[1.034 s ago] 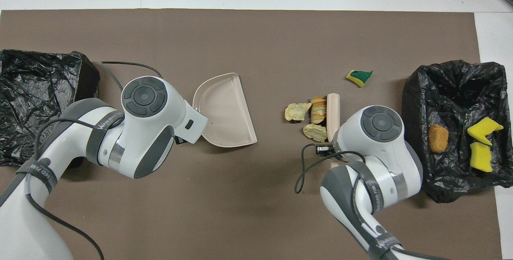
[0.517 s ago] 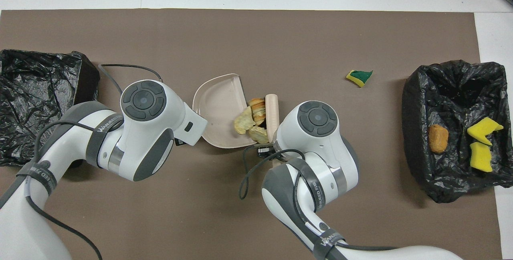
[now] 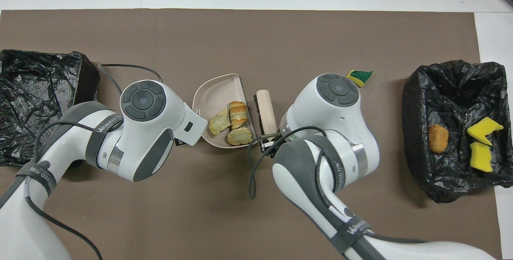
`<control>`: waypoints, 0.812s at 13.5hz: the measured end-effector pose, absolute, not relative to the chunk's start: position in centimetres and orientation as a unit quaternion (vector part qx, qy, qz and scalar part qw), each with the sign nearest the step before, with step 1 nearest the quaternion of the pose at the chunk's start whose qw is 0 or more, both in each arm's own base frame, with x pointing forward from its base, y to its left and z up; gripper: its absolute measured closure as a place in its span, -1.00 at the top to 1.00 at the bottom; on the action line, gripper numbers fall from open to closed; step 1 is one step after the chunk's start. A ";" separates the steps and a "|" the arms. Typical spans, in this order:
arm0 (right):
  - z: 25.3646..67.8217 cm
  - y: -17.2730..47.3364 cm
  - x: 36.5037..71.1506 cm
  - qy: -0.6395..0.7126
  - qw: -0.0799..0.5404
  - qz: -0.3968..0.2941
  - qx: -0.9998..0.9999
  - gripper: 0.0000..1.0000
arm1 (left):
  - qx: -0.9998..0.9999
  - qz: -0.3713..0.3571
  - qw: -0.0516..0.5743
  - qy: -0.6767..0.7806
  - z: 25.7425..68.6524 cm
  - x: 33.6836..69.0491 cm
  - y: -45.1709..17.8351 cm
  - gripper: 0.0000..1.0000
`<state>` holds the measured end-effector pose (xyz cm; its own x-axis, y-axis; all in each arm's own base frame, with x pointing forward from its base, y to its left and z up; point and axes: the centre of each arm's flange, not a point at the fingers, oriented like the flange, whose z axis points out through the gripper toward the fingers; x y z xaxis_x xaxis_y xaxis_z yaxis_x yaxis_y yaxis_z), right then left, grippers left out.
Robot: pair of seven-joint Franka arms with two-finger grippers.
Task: Sweep and dump trash in bin
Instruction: 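Push the bread chunks into the dustpan with the right gripper's brush, then sweep the green-yellow sponge toward the dustpan with the right gripper's brush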
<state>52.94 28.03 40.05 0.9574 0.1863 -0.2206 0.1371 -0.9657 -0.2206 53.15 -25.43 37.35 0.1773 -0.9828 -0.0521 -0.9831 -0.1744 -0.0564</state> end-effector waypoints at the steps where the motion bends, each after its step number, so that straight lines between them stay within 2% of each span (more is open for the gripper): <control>1: 40.9 25.4 54.2 -0.082 0.089 0.116 -0.986 -0.50 | -0.766 0.001 0.038 0.641 37.4 53.2 -25.4 -0.37; 5: 42.2 16.6 57.8 -0.061 0.015 0.085 -0.994 -0.50 | -0.766 -0.002 0.039 0.641 37.2 53.2 -25.3 -0.37; 9: 41.5 9.0 60.0 -0.053 -0.089 0.062 -0.993 -0.50 | -0.766 -0.005 0.040 0.641 37.1 53.0 -25.2 -0.37; 11: 40.4 5.6 60.7 -0.044 -0.119 0.064 -0.990 -0.50 | -0.766 -0.006 0.040 0.641 37.0 53.0 -25.2 -0.37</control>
<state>60.74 5.62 40.36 0.9881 0.0711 -0.1362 0.1013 -0.9681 0.2291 52.96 -25.18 37.01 0.1778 -0.9832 -0.0424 -0.9823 -0.1747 -0.0682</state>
